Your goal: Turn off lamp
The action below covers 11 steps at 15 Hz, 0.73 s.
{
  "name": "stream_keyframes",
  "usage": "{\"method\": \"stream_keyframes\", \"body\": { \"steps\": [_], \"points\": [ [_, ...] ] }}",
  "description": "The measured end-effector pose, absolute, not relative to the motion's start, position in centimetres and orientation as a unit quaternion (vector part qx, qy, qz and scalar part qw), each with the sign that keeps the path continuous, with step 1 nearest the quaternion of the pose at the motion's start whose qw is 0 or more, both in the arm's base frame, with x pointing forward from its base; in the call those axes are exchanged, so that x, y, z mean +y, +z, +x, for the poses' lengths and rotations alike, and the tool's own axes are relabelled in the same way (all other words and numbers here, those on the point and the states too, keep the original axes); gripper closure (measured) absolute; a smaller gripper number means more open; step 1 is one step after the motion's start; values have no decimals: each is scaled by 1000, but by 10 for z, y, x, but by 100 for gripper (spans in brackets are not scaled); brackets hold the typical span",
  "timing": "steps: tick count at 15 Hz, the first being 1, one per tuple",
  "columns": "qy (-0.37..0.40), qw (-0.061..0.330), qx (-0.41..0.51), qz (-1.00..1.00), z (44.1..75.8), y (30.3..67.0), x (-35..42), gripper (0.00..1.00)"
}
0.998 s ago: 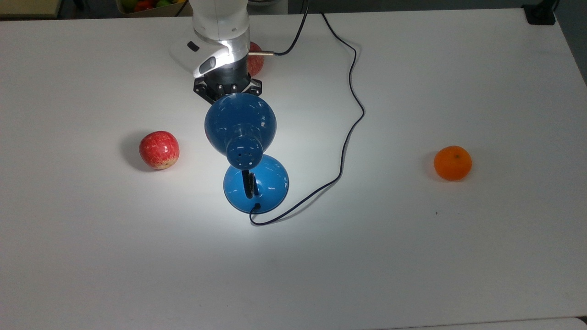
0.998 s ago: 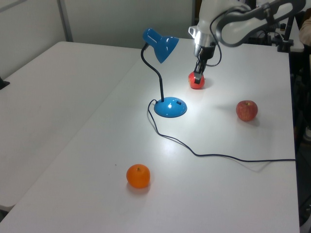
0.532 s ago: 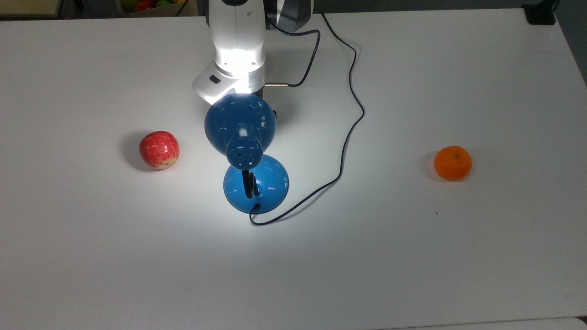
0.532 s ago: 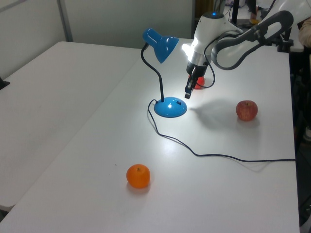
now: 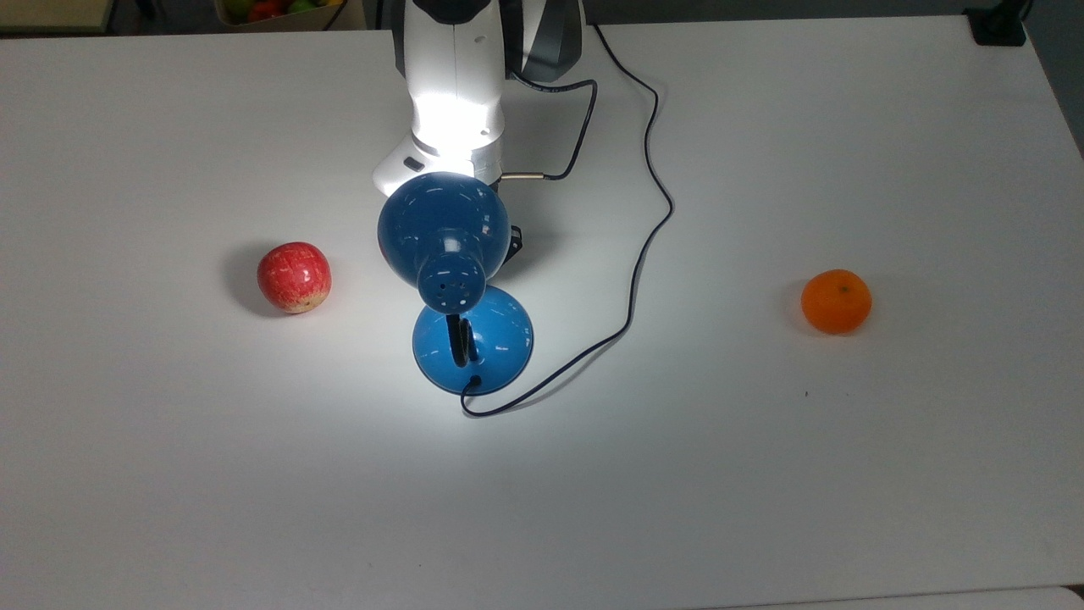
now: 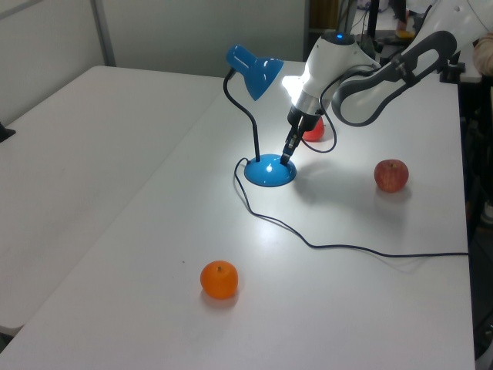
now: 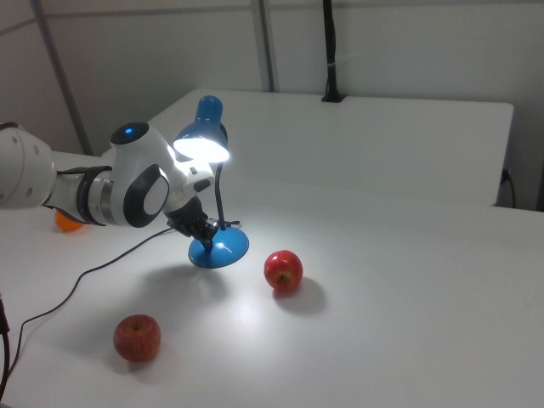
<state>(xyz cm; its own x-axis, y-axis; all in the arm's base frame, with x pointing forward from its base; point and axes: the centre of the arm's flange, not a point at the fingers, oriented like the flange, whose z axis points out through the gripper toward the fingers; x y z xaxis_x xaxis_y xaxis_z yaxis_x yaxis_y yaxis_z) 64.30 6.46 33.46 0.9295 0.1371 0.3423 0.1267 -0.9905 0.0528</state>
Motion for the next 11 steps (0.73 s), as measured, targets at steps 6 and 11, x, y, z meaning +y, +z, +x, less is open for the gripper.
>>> {"method": "stream_keyframes", "body": {
  "steps": [6, 11],
  "points": [
    [172, 16, 69, 983, 642, 331, 65, 99],
    [94, 25, 68, 993, 629, 315, 62, 99]
  ]
}}
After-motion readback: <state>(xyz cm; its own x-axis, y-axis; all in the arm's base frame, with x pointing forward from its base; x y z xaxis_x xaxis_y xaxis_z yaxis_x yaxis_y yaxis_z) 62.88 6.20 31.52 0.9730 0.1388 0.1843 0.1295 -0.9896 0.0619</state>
